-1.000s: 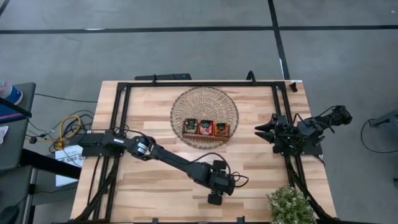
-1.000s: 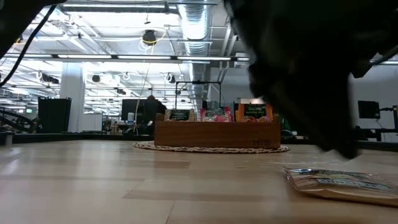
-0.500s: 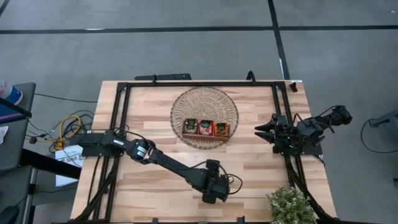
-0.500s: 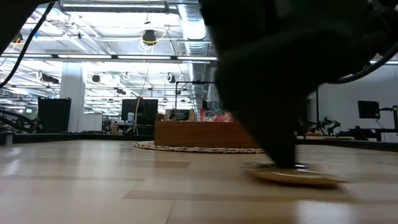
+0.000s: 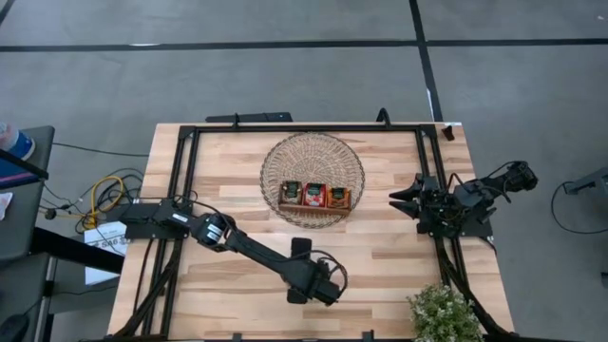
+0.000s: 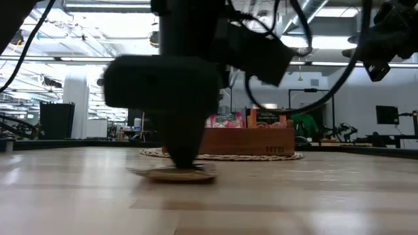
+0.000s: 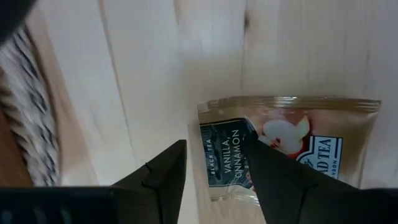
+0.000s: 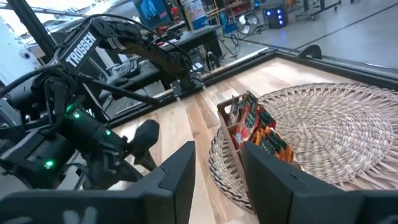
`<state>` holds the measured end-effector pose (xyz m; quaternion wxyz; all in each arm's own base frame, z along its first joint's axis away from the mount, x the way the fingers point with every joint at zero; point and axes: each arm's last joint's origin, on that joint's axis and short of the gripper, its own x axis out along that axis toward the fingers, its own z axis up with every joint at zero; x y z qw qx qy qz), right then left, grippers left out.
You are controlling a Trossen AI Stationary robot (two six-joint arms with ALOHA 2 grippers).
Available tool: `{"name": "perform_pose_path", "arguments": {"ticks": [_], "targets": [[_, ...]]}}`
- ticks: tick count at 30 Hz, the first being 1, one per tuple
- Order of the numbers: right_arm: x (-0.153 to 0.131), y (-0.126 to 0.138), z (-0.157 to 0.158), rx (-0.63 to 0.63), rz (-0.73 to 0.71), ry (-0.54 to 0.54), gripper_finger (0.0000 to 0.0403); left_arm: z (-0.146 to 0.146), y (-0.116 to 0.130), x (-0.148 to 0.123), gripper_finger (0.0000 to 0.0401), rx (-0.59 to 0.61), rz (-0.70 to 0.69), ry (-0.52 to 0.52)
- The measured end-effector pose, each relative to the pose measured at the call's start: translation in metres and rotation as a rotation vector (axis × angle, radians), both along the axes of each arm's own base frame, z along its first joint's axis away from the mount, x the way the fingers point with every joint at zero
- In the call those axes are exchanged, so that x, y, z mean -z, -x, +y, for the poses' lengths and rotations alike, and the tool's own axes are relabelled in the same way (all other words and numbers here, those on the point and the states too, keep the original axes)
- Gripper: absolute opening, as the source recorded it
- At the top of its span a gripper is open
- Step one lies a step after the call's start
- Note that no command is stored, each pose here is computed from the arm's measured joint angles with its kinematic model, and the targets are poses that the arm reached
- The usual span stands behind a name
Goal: Pick & Place Tea
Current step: Put the brown tea bag into the left section of the wooden organizer
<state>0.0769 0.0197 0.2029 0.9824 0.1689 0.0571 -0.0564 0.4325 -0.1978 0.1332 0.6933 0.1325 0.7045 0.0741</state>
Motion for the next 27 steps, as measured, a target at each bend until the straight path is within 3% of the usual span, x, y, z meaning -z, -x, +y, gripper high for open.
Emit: {"name": "perform_pose_path", "arguments": {"ticks": [12,19,27], "targets": [[0.0,0.0,0.0,-0.001,0.0,0.0,0.0123,-0.002,0.001,0.001,0.0165,-0.116,0.004,0.066],[0.0,0.0,0.0,-0.002,0.001,0.0,0.0123,-0.007,-0.007,0.001,0.0165,-0.119,-0.038,0.194],[0.0,0.0,0.0,-0.002,0.001,0.003,0.0123,-0.007,-0.009,0.004,0.0164,-0.11,-0.048,0.204]]}}
